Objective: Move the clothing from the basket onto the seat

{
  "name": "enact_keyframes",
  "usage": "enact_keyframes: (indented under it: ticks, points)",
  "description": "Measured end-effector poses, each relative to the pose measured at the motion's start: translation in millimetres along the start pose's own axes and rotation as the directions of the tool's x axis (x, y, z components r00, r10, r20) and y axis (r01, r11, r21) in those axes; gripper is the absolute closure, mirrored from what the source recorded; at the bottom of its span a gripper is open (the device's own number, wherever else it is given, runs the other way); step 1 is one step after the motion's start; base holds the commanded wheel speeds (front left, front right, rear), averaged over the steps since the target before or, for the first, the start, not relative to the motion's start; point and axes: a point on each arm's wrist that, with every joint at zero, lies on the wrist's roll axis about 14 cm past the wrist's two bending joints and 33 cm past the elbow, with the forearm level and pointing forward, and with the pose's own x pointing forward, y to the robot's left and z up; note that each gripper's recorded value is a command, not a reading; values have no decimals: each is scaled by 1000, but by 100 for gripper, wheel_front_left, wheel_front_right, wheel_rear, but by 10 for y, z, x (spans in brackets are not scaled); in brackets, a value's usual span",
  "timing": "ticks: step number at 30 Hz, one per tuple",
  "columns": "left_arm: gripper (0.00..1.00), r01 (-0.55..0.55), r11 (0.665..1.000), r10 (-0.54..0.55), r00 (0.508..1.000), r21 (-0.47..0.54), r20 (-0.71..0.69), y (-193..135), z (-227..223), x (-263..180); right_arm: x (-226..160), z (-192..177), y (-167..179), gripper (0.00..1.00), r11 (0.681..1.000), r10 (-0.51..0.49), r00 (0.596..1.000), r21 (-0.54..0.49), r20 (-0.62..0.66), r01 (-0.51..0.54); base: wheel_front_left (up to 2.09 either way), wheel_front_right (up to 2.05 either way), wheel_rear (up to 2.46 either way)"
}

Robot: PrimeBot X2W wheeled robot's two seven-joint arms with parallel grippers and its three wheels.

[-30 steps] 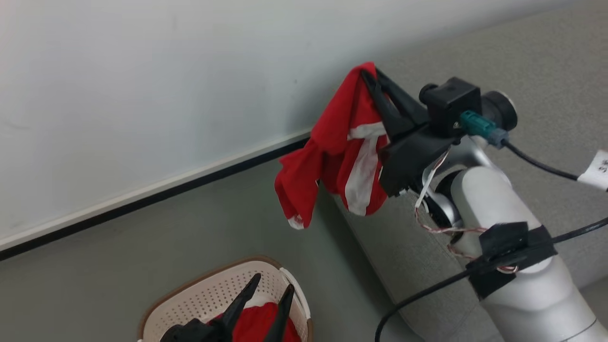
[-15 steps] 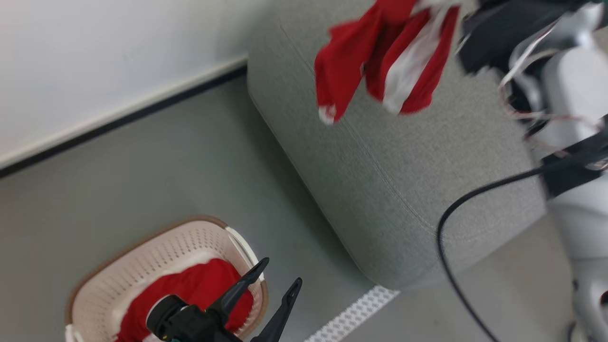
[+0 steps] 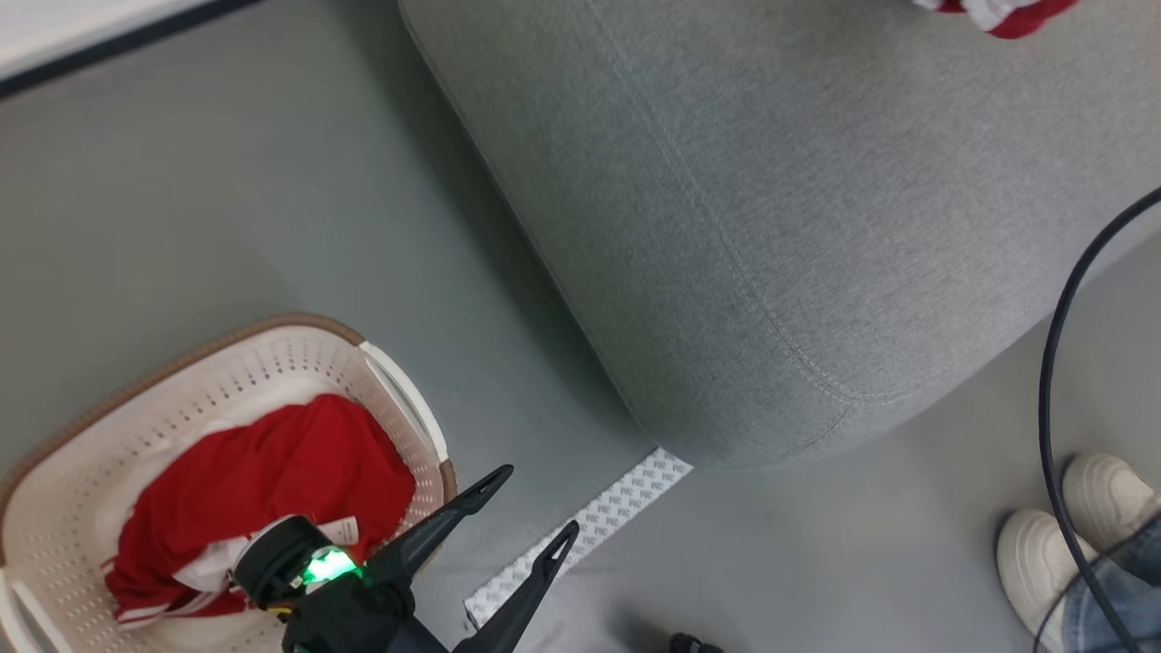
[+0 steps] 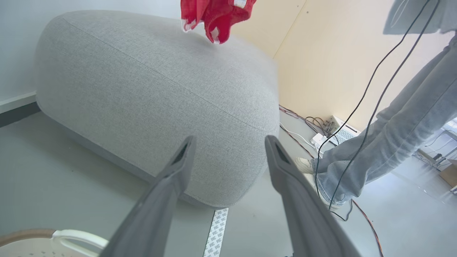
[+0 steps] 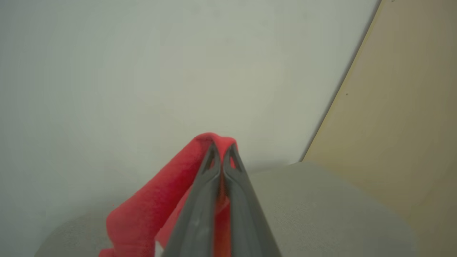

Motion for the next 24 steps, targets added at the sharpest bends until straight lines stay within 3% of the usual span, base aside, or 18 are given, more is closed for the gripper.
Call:
enact_keyframes:
  ticks: [9, 10, 11, 12, 17, 24]
  points:
    - [0, -14, 997, 11, 999, -77, -35, 173, -286, -83, -96, -1156, 76, 100, 997, -66, 967, 13, -247, 71, 0, 0, 0]
    - [0, -18, 996, 15, 999, -86, -42, 189, -324, -97, -126, -1279, 132, 85, 997, -62, 960, 16, -274, 69, 0, 0, 0]
    - [0, -25, 995, 21, 999, -95, -50, 202, -362, -114, -153, -1382, 177, 50, 997, -59, 952, 20, -300, 68, 0, 0, 0]
    - [0, -27, 994, 21, 998, -101, -57, 207, -396, -128, -176, -1466, 206, 0, 997, -58, 945, 21, -323, 68, 0, 0, 0]
    - [0, -33, 994, 29, 999, -106, -43, 192, -377, -126, -242, -1577, 219, 0, 998, -55, 935, -7, -352, 56, 0, 0, 0]
    - [0, -37, 994, 35, 999, -107, -22, 32, -309, -68, -351, -1448, 223, 0, 990, 6, 932, -129, -363, -57, 0, 0, 0]
